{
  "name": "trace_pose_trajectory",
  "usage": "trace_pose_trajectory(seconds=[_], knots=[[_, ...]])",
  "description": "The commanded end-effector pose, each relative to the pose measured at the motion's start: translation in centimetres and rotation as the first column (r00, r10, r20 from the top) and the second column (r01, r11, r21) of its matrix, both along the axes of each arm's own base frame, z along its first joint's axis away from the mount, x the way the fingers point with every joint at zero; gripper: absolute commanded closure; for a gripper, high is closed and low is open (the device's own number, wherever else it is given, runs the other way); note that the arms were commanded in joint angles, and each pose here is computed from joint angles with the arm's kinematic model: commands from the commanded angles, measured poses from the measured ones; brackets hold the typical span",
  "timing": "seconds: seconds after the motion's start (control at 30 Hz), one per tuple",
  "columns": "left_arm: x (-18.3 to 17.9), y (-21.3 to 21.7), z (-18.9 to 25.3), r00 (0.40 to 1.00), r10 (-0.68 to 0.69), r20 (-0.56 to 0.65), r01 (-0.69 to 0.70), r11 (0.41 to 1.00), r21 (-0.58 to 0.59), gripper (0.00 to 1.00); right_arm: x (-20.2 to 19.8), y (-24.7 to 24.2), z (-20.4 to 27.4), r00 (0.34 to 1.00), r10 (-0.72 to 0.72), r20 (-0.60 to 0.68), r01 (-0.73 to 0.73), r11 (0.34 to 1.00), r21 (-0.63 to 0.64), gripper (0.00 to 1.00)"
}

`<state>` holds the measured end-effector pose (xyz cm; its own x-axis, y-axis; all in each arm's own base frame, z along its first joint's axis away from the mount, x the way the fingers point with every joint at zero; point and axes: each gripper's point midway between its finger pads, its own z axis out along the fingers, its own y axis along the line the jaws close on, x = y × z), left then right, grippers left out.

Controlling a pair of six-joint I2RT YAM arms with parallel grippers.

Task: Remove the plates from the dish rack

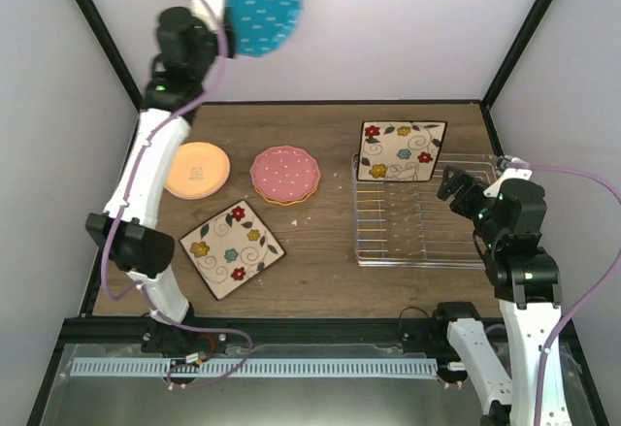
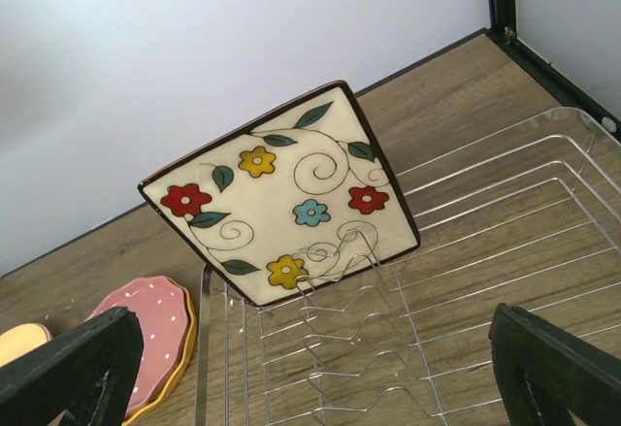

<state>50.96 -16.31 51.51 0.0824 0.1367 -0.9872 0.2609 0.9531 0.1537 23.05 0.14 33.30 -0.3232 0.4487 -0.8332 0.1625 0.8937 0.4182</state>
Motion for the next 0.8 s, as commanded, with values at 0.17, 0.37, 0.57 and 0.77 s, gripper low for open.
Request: trace_pose_trajectory(seconds=[0.17, 0.37, 0.57, 0.77], knots=[[-0.7, 10.3, -14.1, 0.879, -0.060, -0.472, -0.177, 0.880, -0.441, 0.96, 1.1, 0.5, 0.4, 0.999, 0.027, 0.027, -0.027, 1.000, 0.012, 0.00], [-3.8, 7.3, -23.3, 0.711, -0.301, -0.636, -0.177, 0.798, -0.576, 0.96, 0.4, 0.1, 0.4, 1.000, 0.013, 0.017, -0.013, 1.000, -0.005, 0.00], [-4.8, 5.2, -29.3, 0.571, -0.402, -0.715, -0.237, 0.754, -0.613, 0.96, -0.3, -0.1, 0.7, 1.000, 0.000, 0.021, 0.000, 1.000, -0.017, 0.00], [-5.6, 3.9, -33.4, 0.490, -0.384, -0.782, -0.277, 0.782, -0.558, 0.96, -0.7, -0.5, 1.2, 0.999, -0.018, 0.027, 0.019, 0.999, -0.031, 0.00]])
